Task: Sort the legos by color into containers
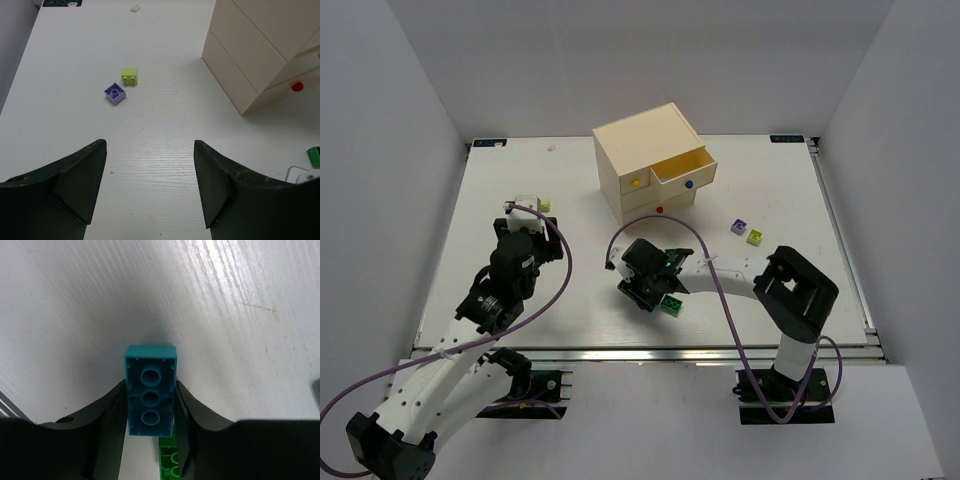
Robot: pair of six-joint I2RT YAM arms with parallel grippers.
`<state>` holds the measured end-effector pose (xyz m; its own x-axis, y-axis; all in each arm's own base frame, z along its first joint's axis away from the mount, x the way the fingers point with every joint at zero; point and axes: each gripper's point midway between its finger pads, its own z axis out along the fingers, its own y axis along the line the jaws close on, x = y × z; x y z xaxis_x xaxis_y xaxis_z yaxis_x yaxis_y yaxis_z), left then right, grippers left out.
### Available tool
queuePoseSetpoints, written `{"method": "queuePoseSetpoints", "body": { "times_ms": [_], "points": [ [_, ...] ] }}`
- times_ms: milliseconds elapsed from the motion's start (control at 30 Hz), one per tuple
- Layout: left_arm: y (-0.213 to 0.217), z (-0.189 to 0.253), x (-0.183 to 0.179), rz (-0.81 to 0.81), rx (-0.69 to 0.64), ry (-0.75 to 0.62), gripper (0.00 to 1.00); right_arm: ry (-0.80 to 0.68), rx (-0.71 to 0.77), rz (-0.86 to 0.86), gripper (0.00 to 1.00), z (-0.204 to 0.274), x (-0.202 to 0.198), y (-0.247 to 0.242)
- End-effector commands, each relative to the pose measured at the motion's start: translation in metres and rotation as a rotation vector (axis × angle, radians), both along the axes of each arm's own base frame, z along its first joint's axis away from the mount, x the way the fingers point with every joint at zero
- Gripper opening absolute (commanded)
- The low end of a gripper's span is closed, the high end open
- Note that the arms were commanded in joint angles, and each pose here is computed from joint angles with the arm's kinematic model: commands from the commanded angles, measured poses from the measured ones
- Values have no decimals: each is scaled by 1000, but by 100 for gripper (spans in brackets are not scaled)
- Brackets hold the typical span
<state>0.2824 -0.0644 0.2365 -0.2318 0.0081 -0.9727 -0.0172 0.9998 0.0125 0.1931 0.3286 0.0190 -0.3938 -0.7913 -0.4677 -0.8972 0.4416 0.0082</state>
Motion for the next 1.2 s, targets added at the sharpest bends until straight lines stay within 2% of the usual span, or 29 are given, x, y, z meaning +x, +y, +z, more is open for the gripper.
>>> {"method": "queuePoseSetpoints", "body": {
  "times_ms": [0, 33, 133, 300, 467, 500, 633, 733, 833, 1167],
  "points": [
    [1, 1, 0, 2, -1, -9, 80, -34, 35, 44, 24, 13, -1, 4],
    [1, 2, 0, 1, 0, -11, 80, -14, 72, 94, 15, 21, -9, 10],
    [1, 2, 0, -1, -1, -12, 80, -12, 161, 196, 0, 54, -13, 25],
    [1, 2, -1, 0, -5, -13, 80, -180, 333, 255, 0, 151, 21, 48],
    [1, 1, -1, -2, -2, -10, 80, -475, 310, 254, 0, 234, 86, 27],
    [0, 1, -1, -5, -2, -9, 80, -534, 320, 207, 0, 258, 108, 15],
    [-1, 0, 0, -12, -3, -6, 80, -697, 312, 162, 0, 311, 143, -9],
    [-3, 0, 0, -19, -3, -4, 80, -813, 280, 142, 0, 335, 169, -26],
    [-3, -2, 0, -20, 2, 2, 80, -875, 235, 122, 0, 337, 197, -45],
    [-3, -2, 0, -22, 3, 2, 80, -831, 246, 69, 0, 316, 256, -72]
  ]
}}
